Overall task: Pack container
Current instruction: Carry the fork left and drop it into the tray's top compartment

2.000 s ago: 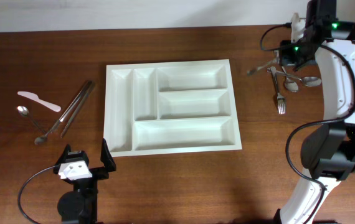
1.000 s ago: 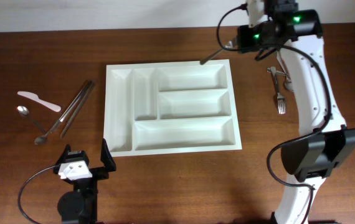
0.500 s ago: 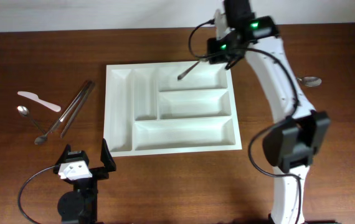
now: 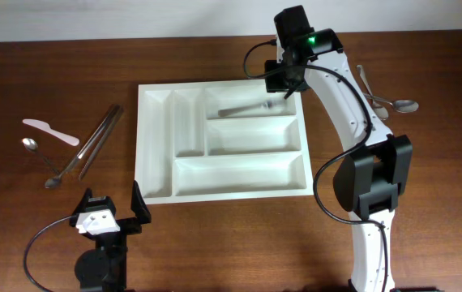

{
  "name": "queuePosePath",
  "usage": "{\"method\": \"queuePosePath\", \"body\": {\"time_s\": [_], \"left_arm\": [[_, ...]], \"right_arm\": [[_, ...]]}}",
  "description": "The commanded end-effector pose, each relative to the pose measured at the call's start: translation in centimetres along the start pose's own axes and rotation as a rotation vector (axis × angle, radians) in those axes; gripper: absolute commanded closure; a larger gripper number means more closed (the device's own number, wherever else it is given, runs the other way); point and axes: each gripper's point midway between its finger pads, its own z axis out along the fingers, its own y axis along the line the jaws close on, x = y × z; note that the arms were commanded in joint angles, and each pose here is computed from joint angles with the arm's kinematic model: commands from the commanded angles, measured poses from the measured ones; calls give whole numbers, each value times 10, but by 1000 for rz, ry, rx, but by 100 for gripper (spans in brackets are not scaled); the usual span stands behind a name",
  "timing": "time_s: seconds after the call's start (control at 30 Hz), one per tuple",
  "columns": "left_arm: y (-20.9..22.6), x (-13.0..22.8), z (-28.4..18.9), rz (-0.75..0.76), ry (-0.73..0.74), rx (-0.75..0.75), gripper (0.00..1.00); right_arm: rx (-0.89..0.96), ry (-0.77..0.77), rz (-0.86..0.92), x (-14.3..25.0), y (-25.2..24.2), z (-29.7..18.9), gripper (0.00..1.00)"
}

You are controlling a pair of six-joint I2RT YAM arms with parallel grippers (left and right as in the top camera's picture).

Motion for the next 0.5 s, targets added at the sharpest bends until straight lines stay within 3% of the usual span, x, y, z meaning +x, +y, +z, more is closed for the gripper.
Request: {"method": "queuePosePath", "body": {"time_s": [0.0, 0.23, 0.47], "left_arm": [[-3, 1, 0, 19, -2, 15, 1], [-3, 1, 0, 19, -2, 15, 1], [-3, 1, 0, 19, -2, 15, 1]], "right_arm": [[61, 5, -4, 2, -12, 4, 51], [198, 4, -2, 3, -43, 0, 51], [329, 71, 184, 12, -131, -15, 50]]}}
